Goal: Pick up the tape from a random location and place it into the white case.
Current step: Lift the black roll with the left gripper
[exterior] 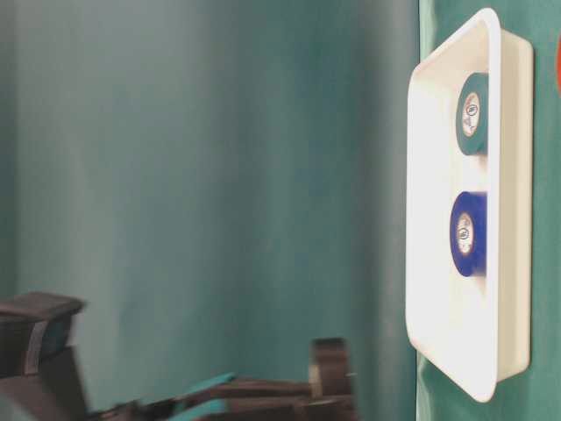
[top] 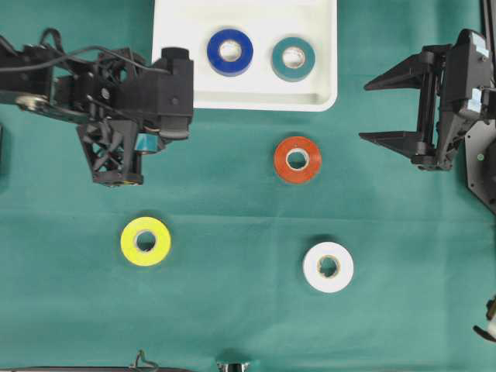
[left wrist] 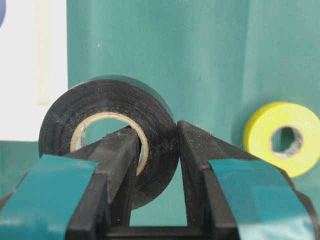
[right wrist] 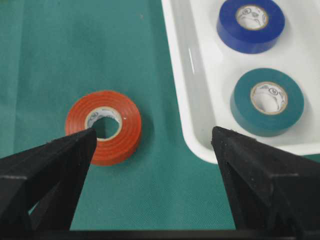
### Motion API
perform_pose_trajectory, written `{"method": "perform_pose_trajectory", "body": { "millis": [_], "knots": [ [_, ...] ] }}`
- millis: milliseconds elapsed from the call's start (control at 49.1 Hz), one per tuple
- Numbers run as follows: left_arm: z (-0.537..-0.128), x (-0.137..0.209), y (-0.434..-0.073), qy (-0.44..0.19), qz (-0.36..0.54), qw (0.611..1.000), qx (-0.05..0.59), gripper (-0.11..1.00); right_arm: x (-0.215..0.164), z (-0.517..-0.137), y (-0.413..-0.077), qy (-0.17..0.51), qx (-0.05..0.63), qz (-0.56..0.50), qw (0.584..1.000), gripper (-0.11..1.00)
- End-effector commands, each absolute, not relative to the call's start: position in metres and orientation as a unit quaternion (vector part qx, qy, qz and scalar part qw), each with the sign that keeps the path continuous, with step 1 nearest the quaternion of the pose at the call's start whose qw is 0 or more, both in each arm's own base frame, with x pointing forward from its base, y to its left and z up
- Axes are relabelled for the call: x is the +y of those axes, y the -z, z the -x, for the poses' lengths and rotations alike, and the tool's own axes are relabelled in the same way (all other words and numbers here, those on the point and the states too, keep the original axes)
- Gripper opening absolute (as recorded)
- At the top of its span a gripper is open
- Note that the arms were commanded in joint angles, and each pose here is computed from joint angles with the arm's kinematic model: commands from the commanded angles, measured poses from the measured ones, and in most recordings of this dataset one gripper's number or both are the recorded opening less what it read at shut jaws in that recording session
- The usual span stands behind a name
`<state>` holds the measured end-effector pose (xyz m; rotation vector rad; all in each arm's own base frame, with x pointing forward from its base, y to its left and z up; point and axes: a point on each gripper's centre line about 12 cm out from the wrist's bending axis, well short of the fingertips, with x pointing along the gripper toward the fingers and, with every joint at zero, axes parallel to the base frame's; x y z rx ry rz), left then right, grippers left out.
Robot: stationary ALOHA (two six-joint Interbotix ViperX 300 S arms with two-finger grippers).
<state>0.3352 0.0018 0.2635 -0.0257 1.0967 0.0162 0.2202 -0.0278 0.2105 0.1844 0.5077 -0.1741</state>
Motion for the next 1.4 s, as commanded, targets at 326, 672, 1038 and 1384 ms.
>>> {"method": "perform_pose_trajectory", "body": {
  "millis": [326, 672, 1038, 1384],
  "knots": [
    [-0.3292, 0.0020, -0.3004, -0.008, 0.008, 0.869, 0.495, 0.19, -0.0280, -0.2229, -0.2162, 0.085, 0.242, -0.091, 0.962, 0.90],
    [-0.3288, 0.0020, -0.3003, -0.008, 0.008, 0.869, 0.495, 0.19, -0.0280, -0.2230, -0.2163, 0.085, 0.241, -0.091, 0.963, 0.90],
    [-0.3286, 0.0020, -0.2998, -0.009, 0.010, 0.869, 0.495, 0.19, -0.0281, -0.2235, -0.2173, 0.085, 0.240, -0.091, 0.963, 0.90],
    [-0.3295, 0.0040, -0.2983, -0.012, 0.011, 0.868, 0.497, 0.19, -0.0284, -0.2235, -0.2170, 0.086, 0.241, -0.091, 0.962, 0.90]
  ]
}}
